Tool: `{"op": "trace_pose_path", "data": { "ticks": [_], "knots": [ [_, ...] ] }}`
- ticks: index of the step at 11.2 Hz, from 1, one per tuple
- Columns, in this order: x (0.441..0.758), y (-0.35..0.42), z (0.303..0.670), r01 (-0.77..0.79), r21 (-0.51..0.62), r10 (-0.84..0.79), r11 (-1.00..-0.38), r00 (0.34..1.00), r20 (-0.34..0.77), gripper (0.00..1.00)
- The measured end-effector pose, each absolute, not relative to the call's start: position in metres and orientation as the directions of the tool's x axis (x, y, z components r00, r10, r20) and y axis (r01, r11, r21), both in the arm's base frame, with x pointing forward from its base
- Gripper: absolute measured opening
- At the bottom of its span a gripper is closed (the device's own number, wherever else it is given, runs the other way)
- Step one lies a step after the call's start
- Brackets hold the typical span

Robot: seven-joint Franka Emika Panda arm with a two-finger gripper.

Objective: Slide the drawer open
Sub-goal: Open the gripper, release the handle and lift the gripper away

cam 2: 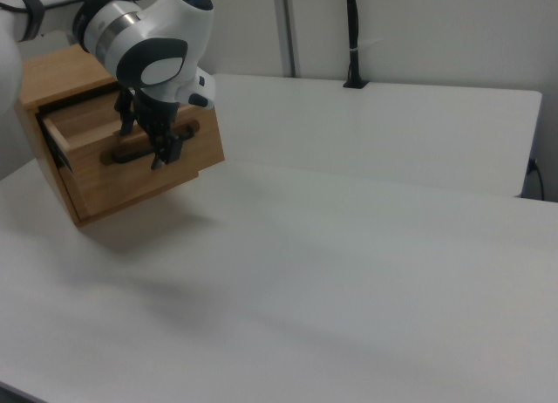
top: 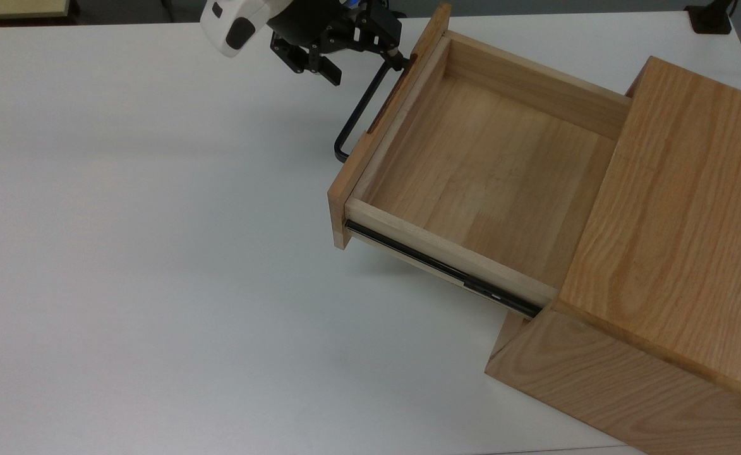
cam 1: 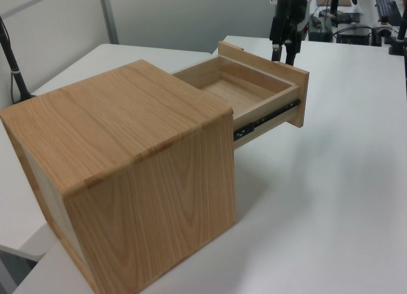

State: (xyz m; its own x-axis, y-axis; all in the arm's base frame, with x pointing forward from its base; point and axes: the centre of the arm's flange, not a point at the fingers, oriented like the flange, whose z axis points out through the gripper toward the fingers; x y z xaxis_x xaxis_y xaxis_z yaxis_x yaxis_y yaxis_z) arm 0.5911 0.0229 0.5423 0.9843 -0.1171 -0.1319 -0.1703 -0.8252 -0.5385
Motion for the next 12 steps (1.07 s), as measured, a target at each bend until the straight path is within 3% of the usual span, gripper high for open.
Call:
{"op": "trace_pose_path", "data": {
  "ticks": [2,3,5,7,9,12],
  "knots": [
    [0.591,0.018,0.561,-0.169,-0.534,-0.136,-0.828,0.986,-0.101,1.0],
    [0.591,0.012,0.575,-0.184,-0.48,-0.166,-0.858,0.983,-0.08,1.0],
    [0.59,-0.004,0.602,-0.208,-0.319,-0.215,-0.925,0.977,-0.015,1.0],
    [0.583,-0.022,0.606,-0.201,-0.085,-0.202,-0.976,0.979,0.001,1.0],
    [0.578,-0.027,0.602,-0.182,0.058,-0.183,-0.982,0.983,-0.017,1.0],
    [0.578,-0.028,0.602,-0.174,0.077,-0.176,-0.982,0.984,-0.016,1.0]
  ]
}}
